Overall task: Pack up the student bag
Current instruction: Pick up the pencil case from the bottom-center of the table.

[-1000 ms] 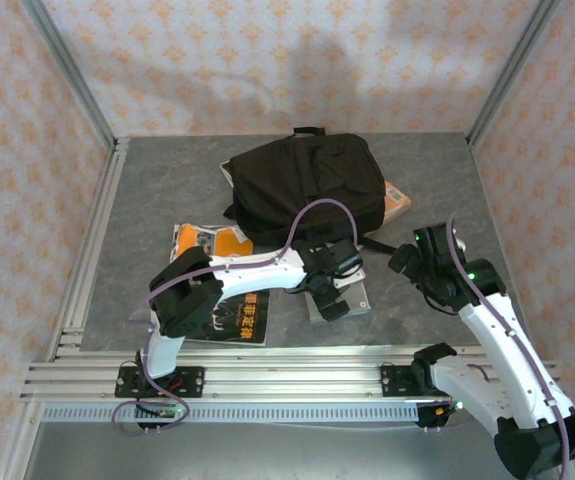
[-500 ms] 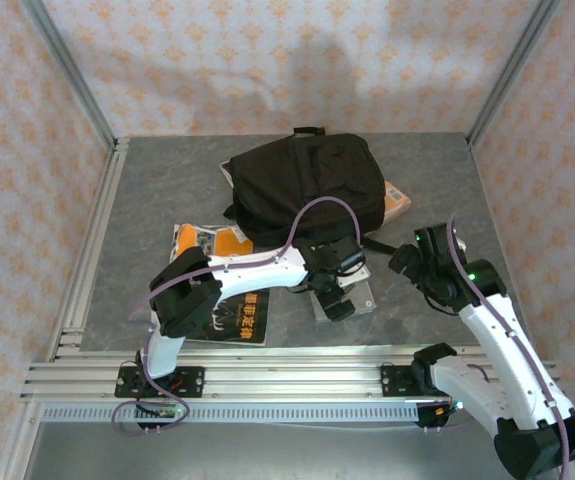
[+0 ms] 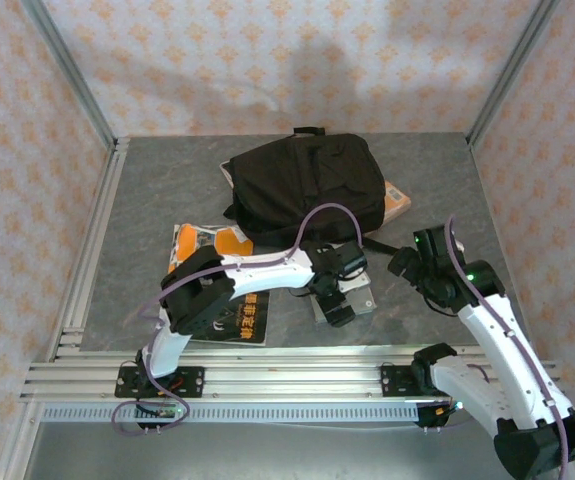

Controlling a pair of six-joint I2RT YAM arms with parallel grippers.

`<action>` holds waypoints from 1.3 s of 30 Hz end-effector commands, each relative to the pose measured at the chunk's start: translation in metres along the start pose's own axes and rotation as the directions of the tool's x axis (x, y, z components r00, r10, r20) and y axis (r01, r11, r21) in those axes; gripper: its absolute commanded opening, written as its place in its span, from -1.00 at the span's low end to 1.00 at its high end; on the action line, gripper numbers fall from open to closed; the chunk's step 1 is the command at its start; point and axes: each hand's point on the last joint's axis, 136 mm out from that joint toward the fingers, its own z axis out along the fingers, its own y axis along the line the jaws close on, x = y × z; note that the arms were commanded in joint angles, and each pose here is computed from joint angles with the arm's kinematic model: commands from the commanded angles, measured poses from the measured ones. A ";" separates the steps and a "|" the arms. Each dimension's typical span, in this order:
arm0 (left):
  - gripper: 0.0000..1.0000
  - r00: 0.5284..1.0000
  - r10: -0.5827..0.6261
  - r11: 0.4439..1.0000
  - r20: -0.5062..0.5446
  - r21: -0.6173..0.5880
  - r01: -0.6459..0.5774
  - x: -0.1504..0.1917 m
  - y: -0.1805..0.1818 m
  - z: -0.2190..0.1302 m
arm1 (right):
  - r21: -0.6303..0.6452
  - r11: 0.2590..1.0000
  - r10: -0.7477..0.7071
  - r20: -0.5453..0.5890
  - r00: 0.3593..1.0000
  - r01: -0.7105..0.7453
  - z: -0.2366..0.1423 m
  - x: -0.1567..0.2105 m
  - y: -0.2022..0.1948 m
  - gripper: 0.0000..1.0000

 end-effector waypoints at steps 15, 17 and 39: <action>0.61 0.999 0.023 0.996 0.047 -0.091 -0.019 -0.001 0.011 -0.013 | -0.089 0.994 -0.064 -0.070 0.995 0.058 0.004 0.008 0.020 0.78; 0.62 0.997 0.028 0.996 0.066 -0.091 -0.022 0.002 0.011 -0.020 | -0.094 0.993 -0.078 -0.105 0.991 0.068 0.005 0.013 0.023 0.78; 0.70 0.946 0.002 0.999 0.323 -0.047 0.015 0.012 0.014 -0.119 | -0.599 0.769 -0.157 -0.516 0.842 -0.224 0.003 0.079 0.120 0.82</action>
